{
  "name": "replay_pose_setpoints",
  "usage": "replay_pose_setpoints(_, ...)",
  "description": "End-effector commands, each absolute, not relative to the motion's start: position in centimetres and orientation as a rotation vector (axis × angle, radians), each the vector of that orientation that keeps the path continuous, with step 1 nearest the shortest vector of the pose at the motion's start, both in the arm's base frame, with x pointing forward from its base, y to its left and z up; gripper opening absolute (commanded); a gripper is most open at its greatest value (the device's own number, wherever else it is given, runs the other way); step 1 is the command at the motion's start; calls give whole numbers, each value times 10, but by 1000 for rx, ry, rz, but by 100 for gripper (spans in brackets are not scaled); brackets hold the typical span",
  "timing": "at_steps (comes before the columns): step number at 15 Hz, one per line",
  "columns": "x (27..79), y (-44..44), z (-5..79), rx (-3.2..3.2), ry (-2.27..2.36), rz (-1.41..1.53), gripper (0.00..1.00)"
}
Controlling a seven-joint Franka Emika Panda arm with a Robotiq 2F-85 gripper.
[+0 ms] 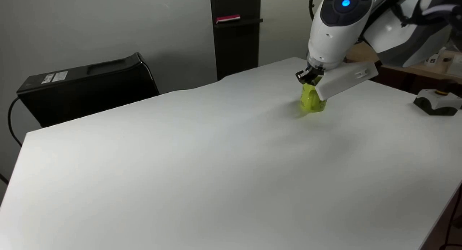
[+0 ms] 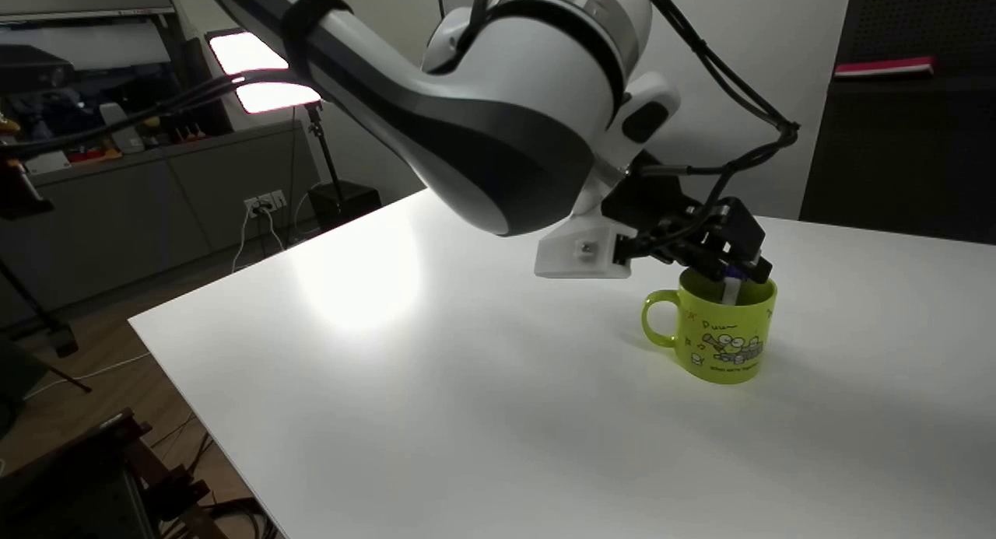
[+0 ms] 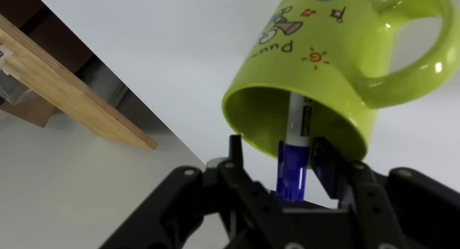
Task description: Pick the marker and put it in the cup
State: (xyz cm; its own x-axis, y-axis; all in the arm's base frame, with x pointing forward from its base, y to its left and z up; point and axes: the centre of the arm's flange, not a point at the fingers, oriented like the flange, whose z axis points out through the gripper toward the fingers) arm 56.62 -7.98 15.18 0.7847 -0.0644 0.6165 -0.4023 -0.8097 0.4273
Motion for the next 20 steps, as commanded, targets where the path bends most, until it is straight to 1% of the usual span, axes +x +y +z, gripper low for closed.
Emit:
replay_pose_setpoints(1,567,-83,155,2400,-361,788,85)
replay_pose_setpoints(2,569,-83,157,2394,-365,789,93)
replay_pose_setpoints(3,570,-84,160,2387,-368,789,98)
replay_pose_setpoints(4,572,-84,163,2382,-371,789,100)
replay_pose_setpoints(12,585,-72,191,2366,-379,799,100)
replay_pose_setpoints(20,591,-35,220,2471,-301,792,100)
